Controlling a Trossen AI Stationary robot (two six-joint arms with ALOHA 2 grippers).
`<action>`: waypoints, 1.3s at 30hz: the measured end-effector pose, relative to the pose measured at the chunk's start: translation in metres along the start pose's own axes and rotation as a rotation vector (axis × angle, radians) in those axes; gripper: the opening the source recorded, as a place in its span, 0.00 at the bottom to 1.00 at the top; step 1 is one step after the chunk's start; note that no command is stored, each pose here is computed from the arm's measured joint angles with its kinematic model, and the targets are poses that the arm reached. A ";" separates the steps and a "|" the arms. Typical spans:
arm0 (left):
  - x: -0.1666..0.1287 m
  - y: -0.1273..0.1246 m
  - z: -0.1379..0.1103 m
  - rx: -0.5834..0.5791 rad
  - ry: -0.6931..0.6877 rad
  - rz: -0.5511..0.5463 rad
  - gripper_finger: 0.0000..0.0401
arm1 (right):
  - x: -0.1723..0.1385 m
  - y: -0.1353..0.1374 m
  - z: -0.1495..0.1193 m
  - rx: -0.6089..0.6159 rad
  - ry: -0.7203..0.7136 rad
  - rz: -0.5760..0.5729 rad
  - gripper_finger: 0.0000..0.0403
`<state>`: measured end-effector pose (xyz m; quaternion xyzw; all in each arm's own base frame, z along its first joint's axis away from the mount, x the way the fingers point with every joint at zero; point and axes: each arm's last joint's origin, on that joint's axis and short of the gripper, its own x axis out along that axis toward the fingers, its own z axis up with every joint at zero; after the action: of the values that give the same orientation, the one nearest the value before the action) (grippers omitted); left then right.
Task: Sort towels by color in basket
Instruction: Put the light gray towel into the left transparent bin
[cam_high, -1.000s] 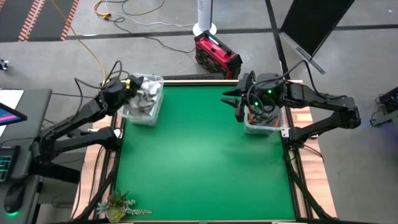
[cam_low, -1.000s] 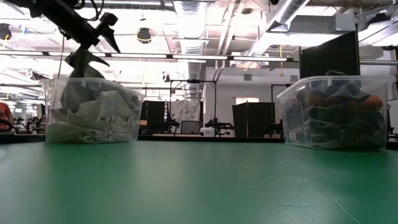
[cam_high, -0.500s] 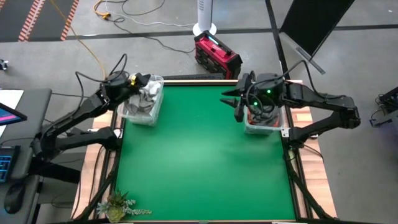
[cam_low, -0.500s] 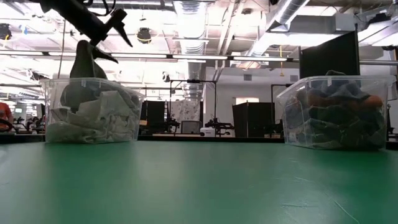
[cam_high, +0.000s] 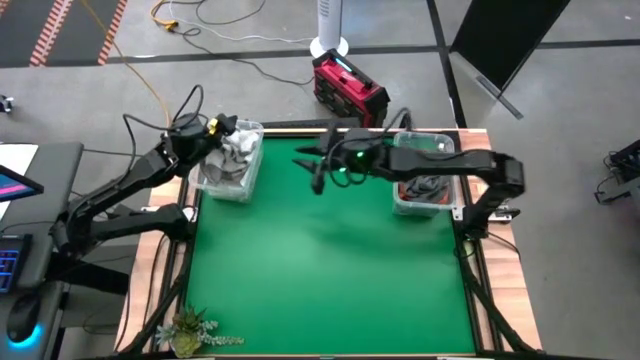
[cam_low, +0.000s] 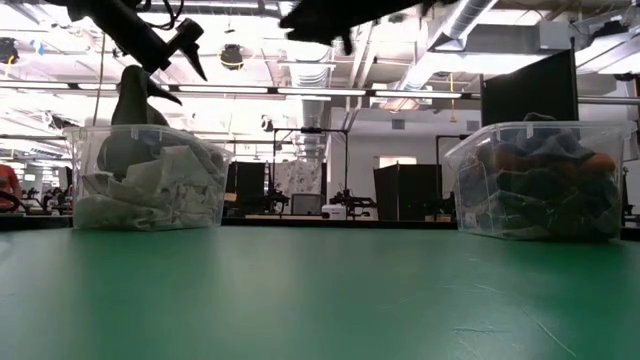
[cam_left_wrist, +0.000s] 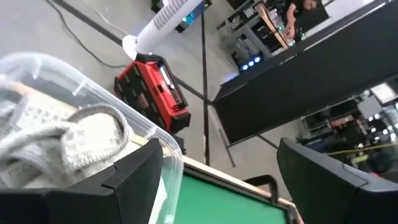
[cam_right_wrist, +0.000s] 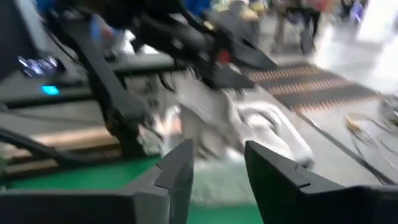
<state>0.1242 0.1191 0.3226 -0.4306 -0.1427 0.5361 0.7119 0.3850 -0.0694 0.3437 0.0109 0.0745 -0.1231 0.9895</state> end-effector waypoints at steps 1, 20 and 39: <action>0.000 0.000 0.000 0.014 -0.002 0.003 0.76 | 0.008 0.001 -0.003 0.002 -0.033 0.013 0.44; 0.000 0.002 0.000 -0.002 -0.019 0.036 0.32 | 0.126 0.024 -0.036 -0.050 -0.135 0.097 0.58; -0.003 0.002 0.001 0.057 -0.007 0.012 0.02 | 0.168 0.030 -0.046 -0.109 -0.153 0.096 0.58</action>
<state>0.1215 0.1175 0.3226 -0.4093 -0.1272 0.5457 0.7201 0.5465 -0.0791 0.2736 -0.0489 0.0046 -0.0718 0.9962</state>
